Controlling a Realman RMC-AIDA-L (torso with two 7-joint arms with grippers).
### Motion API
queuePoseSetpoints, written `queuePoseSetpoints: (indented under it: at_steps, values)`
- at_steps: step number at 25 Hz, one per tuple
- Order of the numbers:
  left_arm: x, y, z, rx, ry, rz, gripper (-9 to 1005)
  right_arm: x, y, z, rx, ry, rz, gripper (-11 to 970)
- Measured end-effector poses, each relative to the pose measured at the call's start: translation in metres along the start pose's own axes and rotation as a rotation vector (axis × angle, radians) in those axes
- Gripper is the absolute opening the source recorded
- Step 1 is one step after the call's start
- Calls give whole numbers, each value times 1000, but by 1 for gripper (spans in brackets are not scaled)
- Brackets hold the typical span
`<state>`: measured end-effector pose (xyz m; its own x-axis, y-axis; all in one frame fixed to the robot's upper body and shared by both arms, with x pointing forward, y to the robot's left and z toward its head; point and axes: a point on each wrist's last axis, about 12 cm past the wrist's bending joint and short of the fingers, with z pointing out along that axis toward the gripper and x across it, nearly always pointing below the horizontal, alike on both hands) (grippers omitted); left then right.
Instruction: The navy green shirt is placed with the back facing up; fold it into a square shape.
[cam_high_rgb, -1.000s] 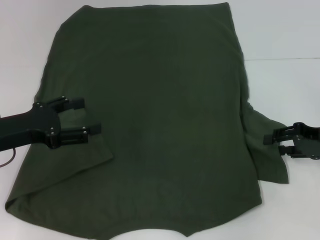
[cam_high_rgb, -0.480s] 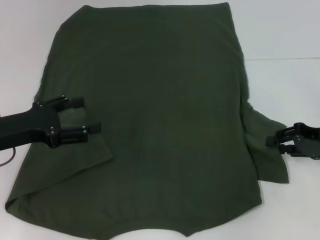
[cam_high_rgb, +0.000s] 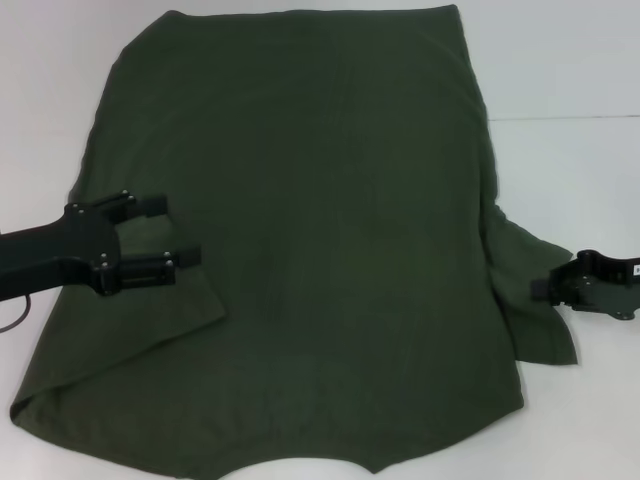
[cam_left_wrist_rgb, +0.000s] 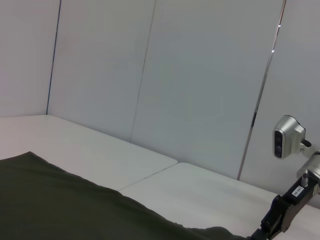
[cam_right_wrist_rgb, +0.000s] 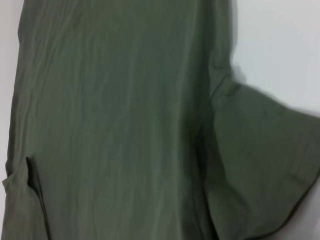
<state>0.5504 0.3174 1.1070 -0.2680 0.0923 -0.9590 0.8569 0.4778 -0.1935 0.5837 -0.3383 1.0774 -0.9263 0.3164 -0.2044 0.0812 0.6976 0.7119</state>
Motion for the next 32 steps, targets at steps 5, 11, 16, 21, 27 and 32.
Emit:
queuePoseSetpoints:
  at_steps: [5, 11, 16, 21, 27, 32]
  values:
    - [0, 0, 0, 1, 0, 0, 949, -1, -2, -3, 3, -6, 2, 215]
    - [0, 0, 0, 3, -1, 0, 950, -1, -4, -5, 7, -13, 8, 17]
    - [0, 0, -1, 2, -6, -7, 950, -4, -6, -11, 13, -23, -1, 4]
    - [-2, 0, -3, -2, -11, -16, 950, -19, -4, -32, 21, -30, -34, 4]
    - [-3, 1, -8, -18, -12, -30, 950, -39, 16, -55, 1, -35, -115, 4]
    - [-6, 2, -13, -25, -27, -38, 950, -53, 41, -60, -28, -26, -190, 4]
